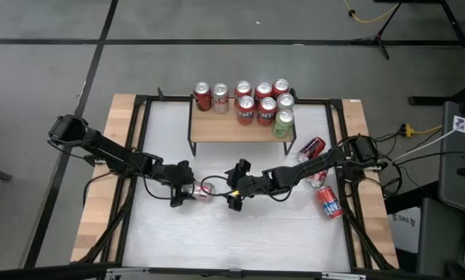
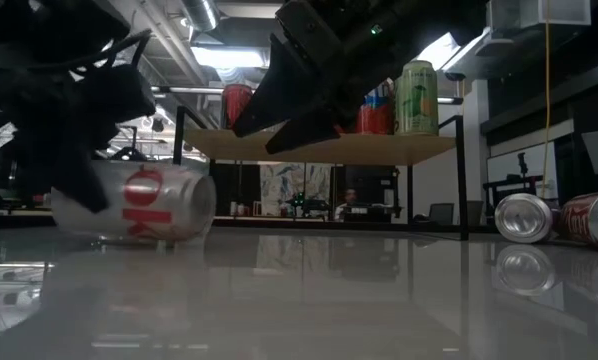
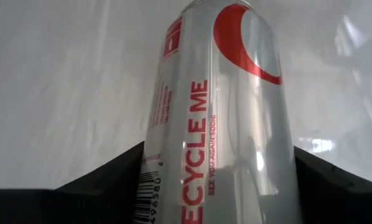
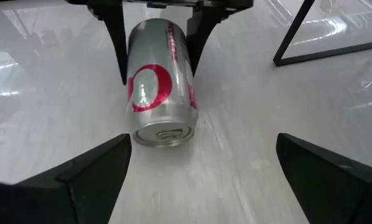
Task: Place canned beverage on shelf
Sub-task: Put the red white soda can on the shelf aligned with the other red white soda can
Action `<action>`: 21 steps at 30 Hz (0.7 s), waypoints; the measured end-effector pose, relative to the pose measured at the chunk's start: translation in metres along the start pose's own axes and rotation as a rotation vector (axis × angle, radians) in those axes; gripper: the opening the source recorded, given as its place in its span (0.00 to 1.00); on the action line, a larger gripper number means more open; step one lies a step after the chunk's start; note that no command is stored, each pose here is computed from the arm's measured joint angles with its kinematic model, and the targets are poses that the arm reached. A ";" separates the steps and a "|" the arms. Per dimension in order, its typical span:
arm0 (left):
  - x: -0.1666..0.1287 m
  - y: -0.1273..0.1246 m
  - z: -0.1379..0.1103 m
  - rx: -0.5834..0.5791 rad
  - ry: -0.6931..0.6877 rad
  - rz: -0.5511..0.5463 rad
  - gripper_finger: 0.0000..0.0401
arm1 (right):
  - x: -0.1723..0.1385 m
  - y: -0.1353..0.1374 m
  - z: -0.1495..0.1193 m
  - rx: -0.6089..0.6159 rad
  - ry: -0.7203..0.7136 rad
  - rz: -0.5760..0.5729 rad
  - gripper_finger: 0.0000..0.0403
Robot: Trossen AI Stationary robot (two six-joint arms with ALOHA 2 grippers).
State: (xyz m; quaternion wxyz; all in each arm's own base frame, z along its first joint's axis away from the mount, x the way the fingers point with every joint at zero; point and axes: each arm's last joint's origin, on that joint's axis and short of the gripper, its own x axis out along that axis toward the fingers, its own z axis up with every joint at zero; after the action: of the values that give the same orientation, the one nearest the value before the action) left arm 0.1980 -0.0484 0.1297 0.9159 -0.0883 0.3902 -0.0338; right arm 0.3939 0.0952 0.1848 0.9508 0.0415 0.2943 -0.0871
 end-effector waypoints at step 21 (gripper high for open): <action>-0.008 -0.008 0.038 -0.148 -0.428 -0.017 0.73 | -0.010 -0.009 -0.006 -0.002 0.087 -0.141 0.97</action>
State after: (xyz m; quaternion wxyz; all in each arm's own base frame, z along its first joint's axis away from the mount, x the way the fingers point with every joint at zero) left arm 0.2194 -0.0496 0.1625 0.9684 -0.1639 0.1878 0.0070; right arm 0.3811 0.0887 0.1856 0.9287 0.0233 0.3377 -0.1513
